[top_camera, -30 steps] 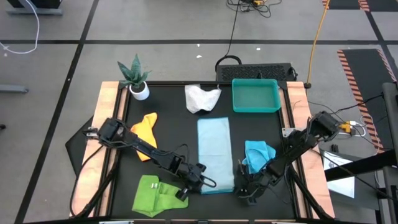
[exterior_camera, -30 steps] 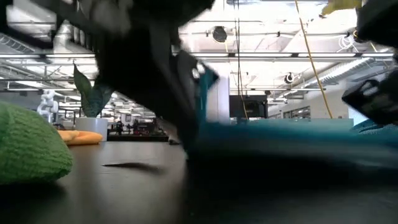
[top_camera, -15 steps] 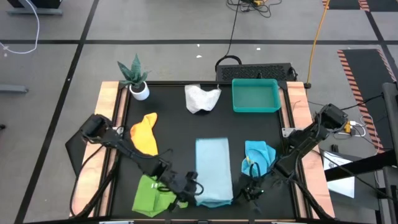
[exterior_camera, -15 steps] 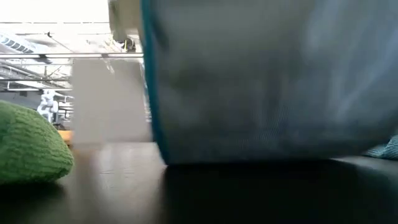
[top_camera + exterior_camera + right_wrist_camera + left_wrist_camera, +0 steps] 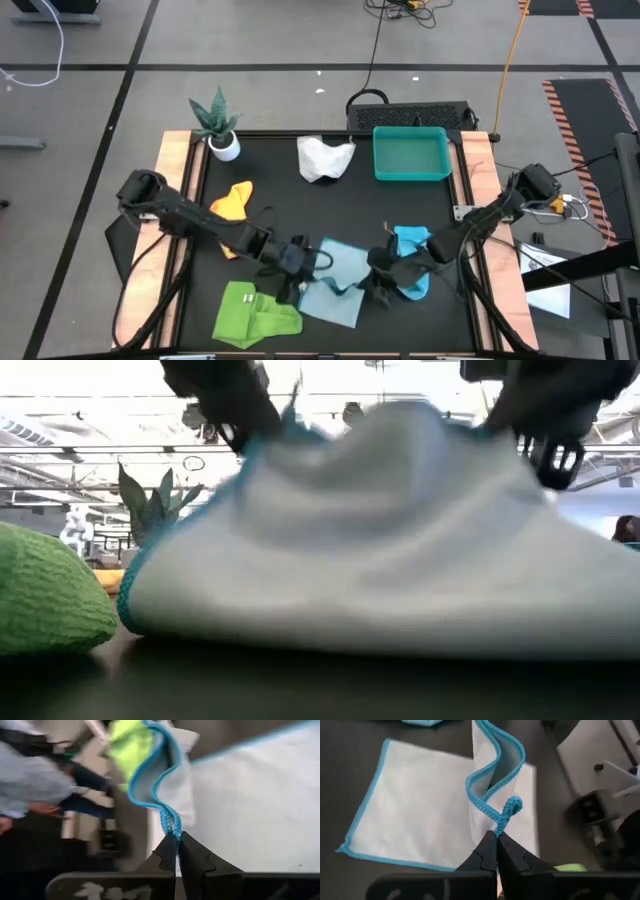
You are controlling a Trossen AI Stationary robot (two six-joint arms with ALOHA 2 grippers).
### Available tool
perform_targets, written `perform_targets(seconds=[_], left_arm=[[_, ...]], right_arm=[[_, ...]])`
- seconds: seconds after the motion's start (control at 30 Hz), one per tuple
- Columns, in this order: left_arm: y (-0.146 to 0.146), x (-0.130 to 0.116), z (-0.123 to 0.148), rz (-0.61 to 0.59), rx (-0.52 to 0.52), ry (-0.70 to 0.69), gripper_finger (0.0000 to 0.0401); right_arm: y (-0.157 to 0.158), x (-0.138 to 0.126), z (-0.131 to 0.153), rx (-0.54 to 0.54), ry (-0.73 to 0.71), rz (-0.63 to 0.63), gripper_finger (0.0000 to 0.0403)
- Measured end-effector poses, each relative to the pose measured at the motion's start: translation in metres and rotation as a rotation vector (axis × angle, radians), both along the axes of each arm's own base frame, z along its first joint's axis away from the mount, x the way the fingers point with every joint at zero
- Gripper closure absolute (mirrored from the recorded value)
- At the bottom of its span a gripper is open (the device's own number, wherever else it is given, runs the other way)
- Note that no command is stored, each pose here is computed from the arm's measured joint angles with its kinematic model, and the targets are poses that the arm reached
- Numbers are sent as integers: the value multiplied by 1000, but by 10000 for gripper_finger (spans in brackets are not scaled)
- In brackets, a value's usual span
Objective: Fold microfiber towels
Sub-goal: Fold the blue microfiber towel
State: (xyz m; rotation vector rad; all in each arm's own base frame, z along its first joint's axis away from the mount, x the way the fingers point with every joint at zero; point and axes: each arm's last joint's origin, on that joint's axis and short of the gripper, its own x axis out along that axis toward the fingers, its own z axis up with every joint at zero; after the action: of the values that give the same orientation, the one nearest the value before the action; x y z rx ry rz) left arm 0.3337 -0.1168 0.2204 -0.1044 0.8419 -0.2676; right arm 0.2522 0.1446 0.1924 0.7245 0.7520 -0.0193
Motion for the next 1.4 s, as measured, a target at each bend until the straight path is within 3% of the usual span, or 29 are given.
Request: perform_targets(seconds=[0.47,0.6,0.8,1.03,1.4], left_arm=[[76,15,-19,17,69,-19,401],[81,21,-26,-13,30,-28,401],[78,22,-26,-69,18,-44,401],[91,27,-39,-44,46,-28,400],[100,35,-54,-33,70,-26,391]], right_arm=[[-34,-4,-17,-62,245,-215,403],[-36,-3,-17,-34,249,-235,403],[-19,3,1,105,67,-202,403],[-24,-8,-12,63,223,-318,403],[-36,-16,-31,55,270,-397,403]])
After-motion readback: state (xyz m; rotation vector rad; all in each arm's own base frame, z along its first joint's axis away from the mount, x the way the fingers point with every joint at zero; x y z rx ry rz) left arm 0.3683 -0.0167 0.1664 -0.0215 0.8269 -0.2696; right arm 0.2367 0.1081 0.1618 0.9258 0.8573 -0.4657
